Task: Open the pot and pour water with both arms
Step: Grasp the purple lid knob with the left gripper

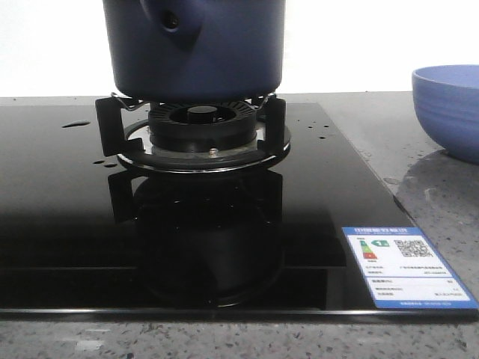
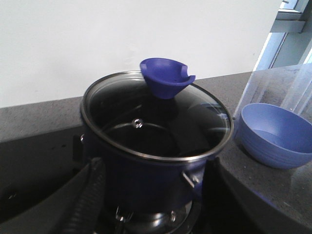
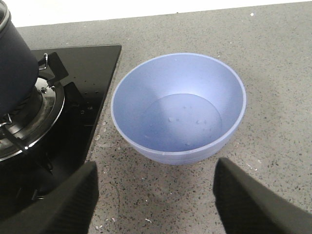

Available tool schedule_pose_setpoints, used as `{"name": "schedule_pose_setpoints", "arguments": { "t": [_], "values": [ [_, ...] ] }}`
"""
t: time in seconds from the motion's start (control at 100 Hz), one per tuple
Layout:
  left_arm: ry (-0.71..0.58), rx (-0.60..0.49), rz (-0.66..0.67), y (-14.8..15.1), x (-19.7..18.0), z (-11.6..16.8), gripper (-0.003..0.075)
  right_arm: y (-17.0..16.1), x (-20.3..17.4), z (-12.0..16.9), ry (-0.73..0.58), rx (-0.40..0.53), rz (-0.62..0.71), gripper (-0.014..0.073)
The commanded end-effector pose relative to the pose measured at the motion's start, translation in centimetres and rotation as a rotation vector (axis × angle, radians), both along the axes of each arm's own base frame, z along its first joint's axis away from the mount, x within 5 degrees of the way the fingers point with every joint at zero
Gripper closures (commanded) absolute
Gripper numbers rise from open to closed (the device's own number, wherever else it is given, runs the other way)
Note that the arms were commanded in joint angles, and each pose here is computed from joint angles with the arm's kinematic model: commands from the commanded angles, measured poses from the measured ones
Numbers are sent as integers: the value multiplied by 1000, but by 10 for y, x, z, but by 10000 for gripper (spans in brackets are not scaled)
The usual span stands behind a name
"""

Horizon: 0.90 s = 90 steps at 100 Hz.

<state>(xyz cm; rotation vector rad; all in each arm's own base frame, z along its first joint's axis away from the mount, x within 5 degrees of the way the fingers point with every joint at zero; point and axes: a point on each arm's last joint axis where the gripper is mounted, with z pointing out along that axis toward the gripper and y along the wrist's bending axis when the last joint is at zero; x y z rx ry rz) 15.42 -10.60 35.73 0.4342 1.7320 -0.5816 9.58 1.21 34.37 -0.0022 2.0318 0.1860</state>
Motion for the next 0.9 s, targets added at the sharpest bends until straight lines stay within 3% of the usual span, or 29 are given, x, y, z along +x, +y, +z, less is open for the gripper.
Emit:
{"name": "schedule_pose_setpoints", "arguments": {
  "t": [0.0,0.45,0.89],
  "values": [
    [-124,-47,26,-11,11,19,291,0,3,15,-81,-2,-1,140],
    [-130,15,19,-75,88,26,276,0,3,15,-75,-8,2,140],
    [-125,20,22,-97,119,24,276,-1,3,14,-75,-19,2,140]
  ]
}}
